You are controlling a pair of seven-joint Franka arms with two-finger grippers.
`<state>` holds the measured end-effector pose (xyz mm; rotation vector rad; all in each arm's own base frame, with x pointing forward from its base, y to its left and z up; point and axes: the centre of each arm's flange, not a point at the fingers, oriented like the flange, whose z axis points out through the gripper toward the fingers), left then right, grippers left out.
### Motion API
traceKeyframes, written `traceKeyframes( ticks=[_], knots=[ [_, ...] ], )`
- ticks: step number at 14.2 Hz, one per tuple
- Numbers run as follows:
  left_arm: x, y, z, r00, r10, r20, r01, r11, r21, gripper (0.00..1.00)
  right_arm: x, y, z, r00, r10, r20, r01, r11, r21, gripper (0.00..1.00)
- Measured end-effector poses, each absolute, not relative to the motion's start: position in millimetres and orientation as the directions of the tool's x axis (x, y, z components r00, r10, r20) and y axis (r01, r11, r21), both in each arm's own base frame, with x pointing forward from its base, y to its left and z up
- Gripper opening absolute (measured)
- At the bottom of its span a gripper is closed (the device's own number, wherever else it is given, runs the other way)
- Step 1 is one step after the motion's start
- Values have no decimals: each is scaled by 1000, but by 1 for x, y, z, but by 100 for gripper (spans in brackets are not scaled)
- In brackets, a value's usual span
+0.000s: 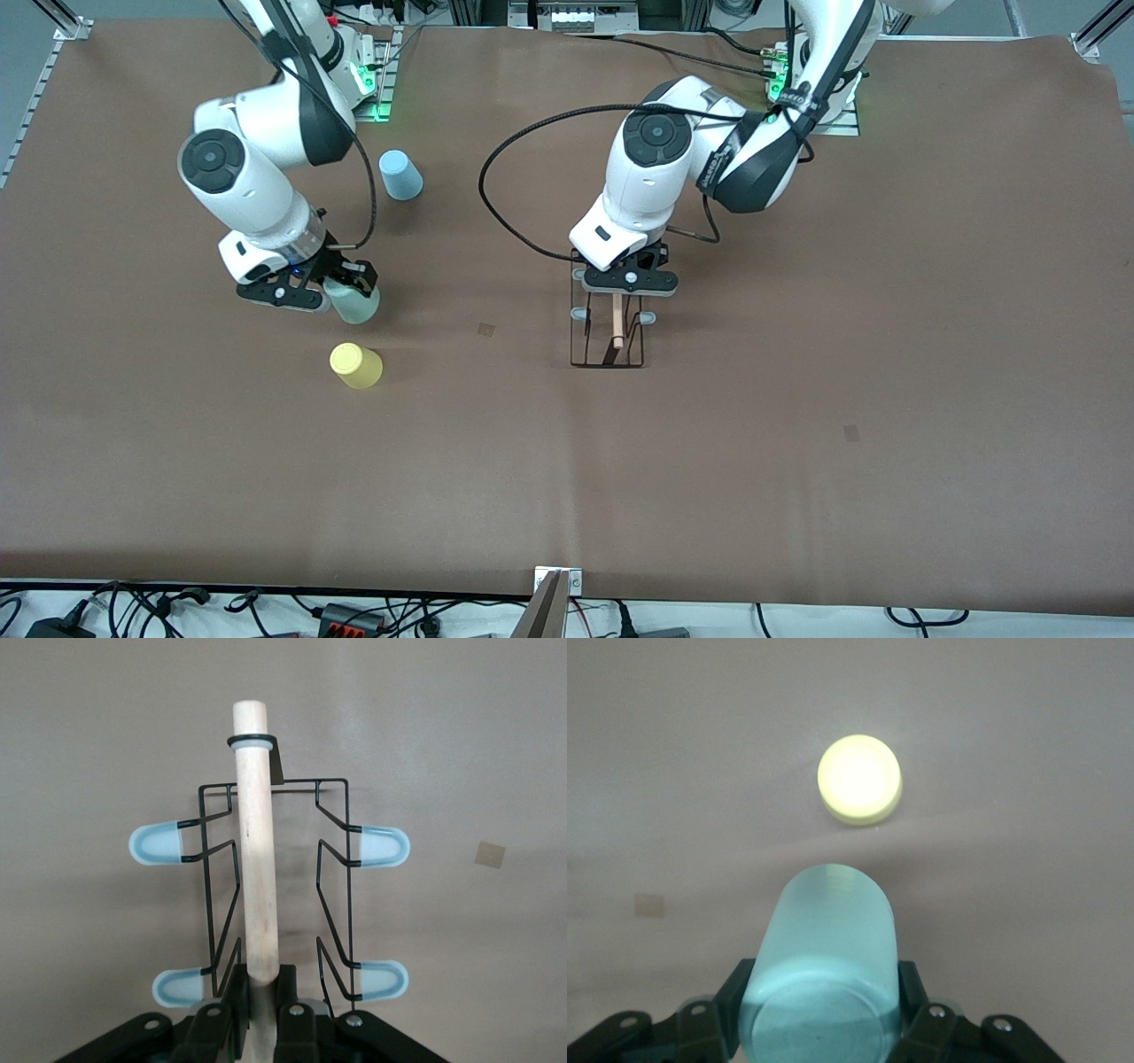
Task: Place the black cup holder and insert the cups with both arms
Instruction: 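Lift the teal cup while the left gripper releases the rack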
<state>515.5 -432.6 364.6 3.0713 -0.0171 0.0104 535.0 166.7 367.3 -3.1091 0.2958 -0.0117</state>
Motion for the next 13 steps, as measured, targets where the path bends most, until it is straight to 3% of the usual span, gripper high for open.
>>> traceKeyframes(
  ticks=[4, 11, 13],
  knots=[
    [507, -444, 353, 1000, -27, -4, -27, -998, 62, 16, 530, 167, 412, 979, -205, 11, -204, -979, -23, 68],
    [502, -451, 350, 1000, -11, -7, -11, -998, 60, 16, 524, 167, 411, 979, -201, -20, -201, -980, -7, 68],
    [501, -453, 352, 1000, -6, -4, -5, -998, 61, 30, 524, 167, 410, 979, -200, -24, -201, -980, -5, 68]
  ],
)
